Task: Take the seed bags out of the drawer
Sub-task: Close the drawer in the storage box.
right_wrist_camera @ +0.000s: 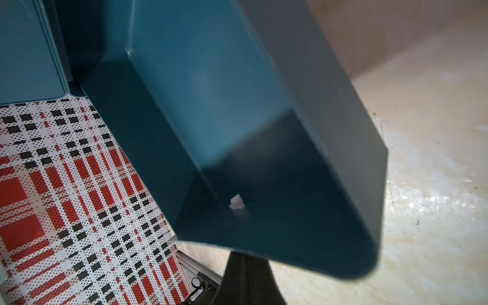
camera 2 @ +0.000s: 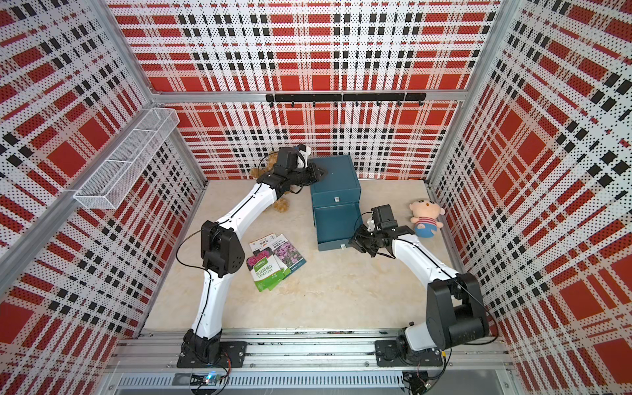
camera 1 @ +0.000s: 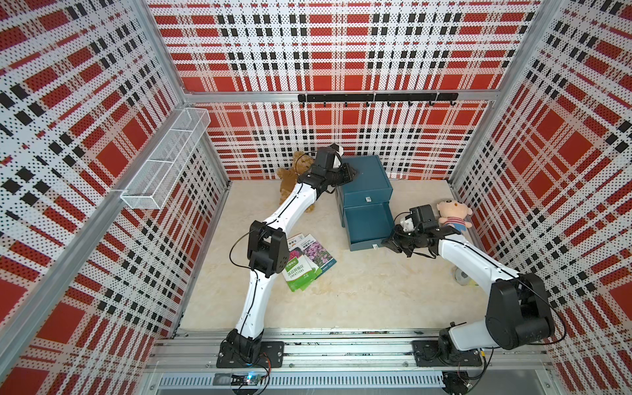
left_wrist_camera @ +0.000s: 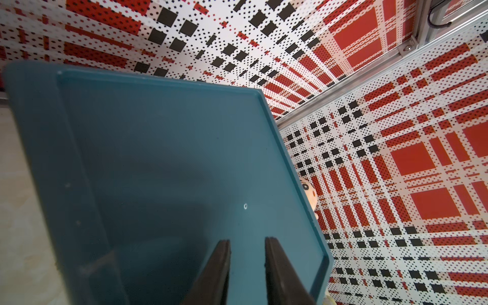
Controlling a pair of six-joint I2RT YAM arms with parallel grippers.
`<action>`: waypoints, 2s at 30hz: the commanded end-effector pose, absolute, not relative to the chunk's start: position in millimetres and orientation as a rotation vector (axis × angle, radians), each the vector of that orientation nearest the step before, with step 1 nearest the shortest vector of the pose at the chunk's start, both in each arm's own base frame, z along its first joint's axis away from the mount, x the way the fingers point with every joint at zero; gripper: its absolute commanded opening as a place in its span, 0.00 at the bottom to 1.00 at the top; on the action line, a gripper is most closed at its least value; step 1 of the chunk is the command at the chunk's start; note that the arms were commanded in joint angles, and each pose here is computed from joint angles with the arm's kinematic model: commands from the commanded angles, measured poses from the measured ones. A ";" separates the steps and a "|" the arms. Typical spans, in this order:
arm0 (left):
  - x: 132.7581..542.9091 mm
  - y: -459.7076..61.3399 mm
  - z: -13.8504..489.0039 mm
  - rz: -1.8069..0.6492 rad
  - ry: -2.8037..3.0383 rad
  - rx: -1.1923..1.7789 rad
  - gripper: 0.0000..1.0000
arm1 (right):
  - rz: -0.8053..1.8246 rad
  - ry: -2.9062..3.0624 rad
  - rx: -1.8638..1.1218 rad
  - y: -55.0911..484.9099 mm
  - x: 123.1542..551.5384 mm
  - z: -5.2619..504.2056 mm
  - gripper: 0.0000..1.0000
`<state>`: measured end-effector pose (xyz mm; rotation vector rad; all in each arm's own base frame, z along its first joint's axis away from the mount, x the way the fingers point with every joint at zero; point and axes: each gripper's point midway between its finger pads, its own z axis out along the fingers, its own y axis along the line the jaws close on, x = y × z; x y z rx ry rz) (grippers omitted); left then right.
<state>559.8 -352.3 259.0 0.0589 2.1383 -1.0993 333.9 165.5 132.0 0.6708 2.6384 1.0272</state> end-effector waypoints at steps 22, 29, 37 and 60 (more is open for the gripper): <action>542.1 -355.9 195.5 -1.040 2.329 0.043 0.29 | 1.058 2.574 0.648 175.8 388.3 141.3 0.00; 539.0 -360.3 190.1 -1.038 2.342 0.046 0.29 | 1.040 2.616 0.676 177.4 394.4 122.2 0.00; 535.9 -365.3 186.2 -1.040 2.351 0.049 0.28 | 1.462 2.045 0.876 194.7 473.2 193.7 0.00; 536.5 -363.4 174.8 -1.031 2.375 0.032 0.28 | 1.476 2.073 0.880 204.6 465.8 159.2 0.00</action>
